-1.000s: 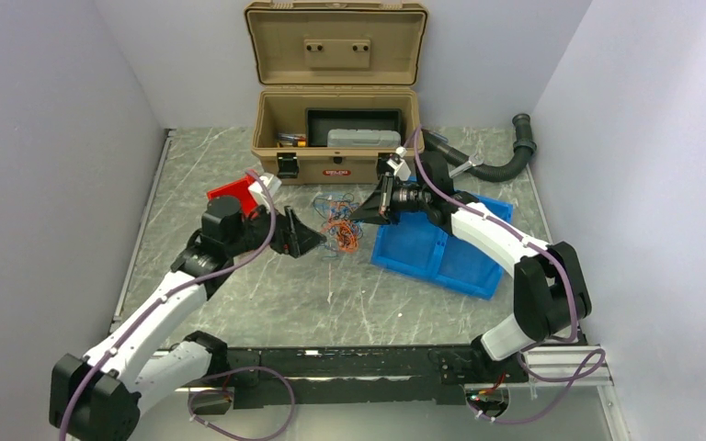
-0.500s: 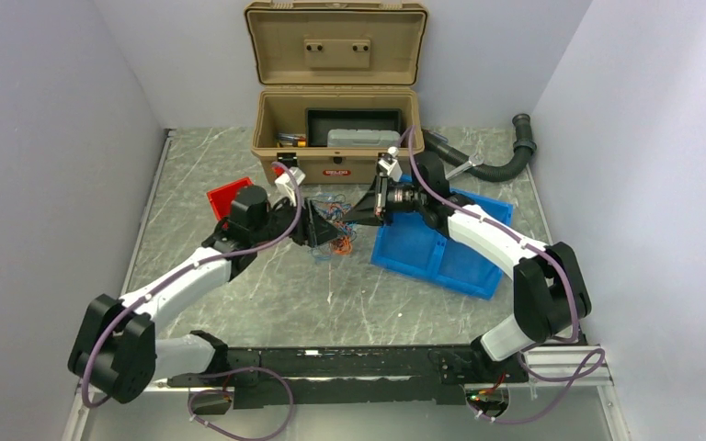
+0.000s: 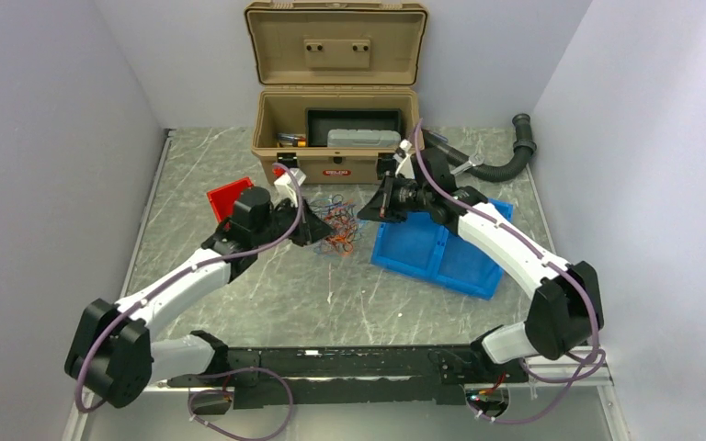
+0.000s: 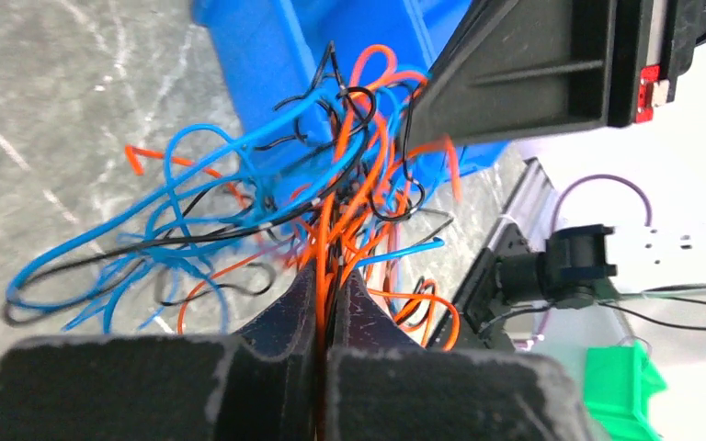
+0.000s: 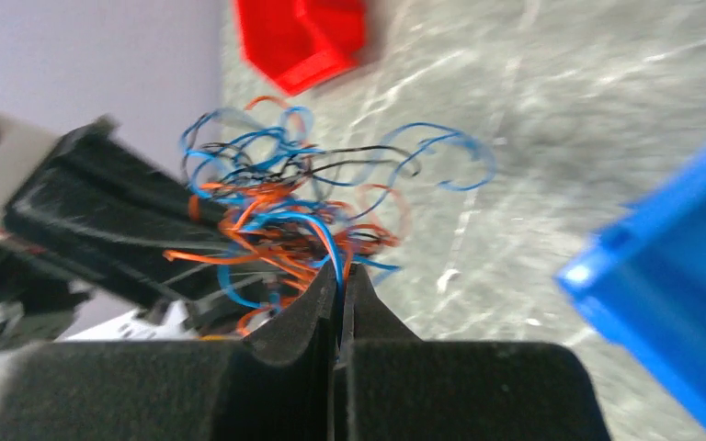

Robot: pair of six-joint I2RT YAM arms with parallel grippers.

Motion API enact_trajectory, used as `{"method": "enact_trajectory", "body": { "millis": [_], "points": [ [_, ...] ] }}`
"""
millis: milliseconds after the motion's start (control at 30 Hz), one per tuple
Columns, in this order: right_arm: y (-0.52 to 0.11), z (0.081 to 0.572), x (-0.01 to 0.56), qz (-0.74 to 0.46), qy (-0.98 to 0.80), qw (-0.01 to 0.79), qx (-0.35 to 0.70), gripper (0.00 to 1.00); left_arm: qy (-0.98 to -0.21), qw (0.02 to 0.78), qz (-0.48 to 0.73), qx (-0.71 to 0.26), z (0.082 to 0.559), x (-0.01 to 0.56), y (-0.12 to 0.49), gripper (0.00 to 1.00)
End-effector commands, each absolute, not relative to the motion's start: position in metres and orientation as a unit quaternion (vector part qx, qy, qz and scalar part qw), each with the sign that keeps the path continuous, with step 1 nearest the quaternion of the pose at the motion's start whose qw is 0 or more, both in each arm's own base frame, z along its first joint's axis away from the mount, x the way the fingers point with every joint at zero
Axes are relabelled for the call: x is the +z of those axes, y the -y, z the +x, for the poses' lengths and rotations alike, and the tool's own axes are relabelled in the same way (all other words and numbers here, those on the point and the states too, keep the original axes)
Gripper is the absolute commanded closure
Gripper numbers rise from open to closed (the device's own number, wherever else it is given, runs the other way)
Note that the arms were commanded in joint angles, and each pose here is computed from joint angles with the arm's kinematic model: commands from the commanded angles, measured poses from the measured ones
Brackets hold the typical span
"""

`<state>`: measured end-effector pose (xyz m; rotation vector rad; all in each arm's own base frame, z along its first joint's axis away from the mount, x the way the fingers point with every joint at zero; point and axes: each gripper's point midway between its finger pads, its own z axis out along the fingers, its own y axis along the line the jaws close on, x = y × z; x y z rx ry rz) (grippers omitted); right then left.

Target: Untangle the cables

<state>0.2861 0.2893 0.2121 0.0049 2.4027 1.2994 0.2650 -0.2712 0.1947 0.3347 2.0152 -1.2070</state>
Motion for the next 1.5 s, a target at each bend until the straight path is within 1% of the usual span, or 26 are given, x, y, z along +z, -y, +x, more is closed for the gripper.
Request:
{"method": "enact_trajectory", "body": {
  "millis": [0,67,200,300,333,367,400,433,467,500,533,567,667,767,867,1000,1067,1133,1167,1200,1267,1300,1333,1367,1400,1467],
  "points": [
    [-0.213,0.315,0.192,0.037,-0.913,0.310,0.263,1.00,-0.812,0.415,0.111,-0.394,0.276,0.192,0.235,1.00],
    [-0.191,0.321,0.186,0.048,-0.920,0.332,0.204,0.99,-0.830,0.413,0.088,-0.363,0.278,0.181,0.217,1.00],
    [-0.151,0.327,0.179,0.070,-0.923,0.365,0.100,0.91,-0.849,0.423,0.030,-0.315,0.283,0.167,0.180,1.00],
    [-0.142,0.328,0.181,0.069,-0.921,0.375,0.081,0.87,-0.857,0.430,-0.002,-0.284,0.285,0.163,0.162,1.00],
    [-0.142,0.328,0.181,0.068,-0.920,0.377,0.080,0.85,-0.859,0.431,-0.006,-0.276,0.285,0.163,0.159,1.00],
    [-0.144,0.328,0.183,0.065,-0.919,0.378,0.086,0.80,-0.860,0.431,-0.008,-0.273,0.285,0.163,0.158,1.00],
    [-0.147,0.328,0.185,0.058,-0.919,0.379,0.096,0.72,-0.859,0.430,-0.005,-0.276,0.285,0.163,0.159,1.00],
    [-0.154,0.327,0.188,0.047,-0.917,0.380,0.113,0.61,-0.856,0.430,0.005,-0.289,0.284,0.166,0.163,1.00],
    [-0.162,0.325,0.193,0.029,-0.912,0.384,0.137,0.44,-0.847,0.432,0.023,-0.309,0.283,0.171,0.172,1.00],
    [-0.174,0.320,0.199,0.003,-0.906,0.387,0.173,0.30,-0.837,0.431,0.044,-0.336,0.280,0.176,0.181,1.00],
    [-0.189,0.314,0.206,-0.027,-0.894,0.392,0.217,0.22,-0.823,0.429,0.065,-0.368,0.276,0.183,0.193,1.00],
    [-0.205,0.306,0.214,-0.059,-0.878,0.395,0.265,0.18,-0.804,0.431,0.088,-0.400,0.273,0.192,0.204,1.00],
    [-0.243,0.279,0.236,-0.143,-0.819,0.401,0.385,0.15,-0.765,0.412,0.140,-0.476,0.258,0.210,0.230,1.00],
    [-0.266,0.264,0.243,-0.179,-0.794,0.382,0.437,0.15,-0.741,0.402,0.172,-0.509,0.247,0.224,0.245,1.00],
    [-0.286,0.254,0.238,-0.203,-0.794,0.363,0.444,0.15,-0.723,0.408,0.182,-0.527,0.241,0.235,0.251,1.00],
    [-0.320,0.229,0.237,-0.252,-0.772,0.342,0.473,0.16,-0.699,0.419,0.193,-0.546,0.235,0.249,0.255,1.00],
    [-0.332,0.222,0.234,-0.264,-0.769,0.331,0.480,0.18,-0.693,0.421,0.197,-0.552,0.232,0.253,0.258,1.00],
    [-0.341,0.219,0.230,-0.269,-0.769,0.320,0.484,0.24,-0.690,0.422,0.197,-0.554,0.231,0.256,0.259,1.00],
    [-0.343,0.219,0.227,-0.265,-0.772,0.317,0.483,0.28,-0.689,0.423,0.198,-0.554,0.231,0.257,0.259,1.00],
    [-0.345,0.220,0.224,-0.264,-0.773,0.312,0.484,0.36,-0.688,0.422,0.198,-0.555,0.231,0.258,0.259,1.00],
    [-0.347,0.221,0.219,-0.263,-0.778,0.306,0.482,0.62,-0.688,0.422,0.198,-0.556,0.230,0.259,0.260,1.00],
    [-0.345,0.225,0.218,-0.255,-0.784,0.310,0.472,0.77,-0.689,0.422,0.198,-0.555,0.230,0.259,0.260,1.00],
    [-0.340,0.233,0.214,-0.237,-0.798,0.322,0.451,0.90,-0.694,0.421,0.195,-0.550,0.231,0.257,0.259,1.00],
    [-0.331,0.243,0.209,-0.213,-0.817,0.335,0.419,0.98,-0.704,0.425,0.188,-0.537,0.235,0.254,0.256,1.00],
    [-0.319,0.255,0.203,-0.183,-0.838,0.349,0.378,1.00,-0.724,0.430,0.170,-0.512,0.242,0.248,0.250,0.98],
    [-0.289,0.276,0.192,-0.123,-0.873,0.374,0.287,1.00,-0.769,0.447,0.127,-0.438,0.259,0.230,0.230,0.91]
  ]
}}
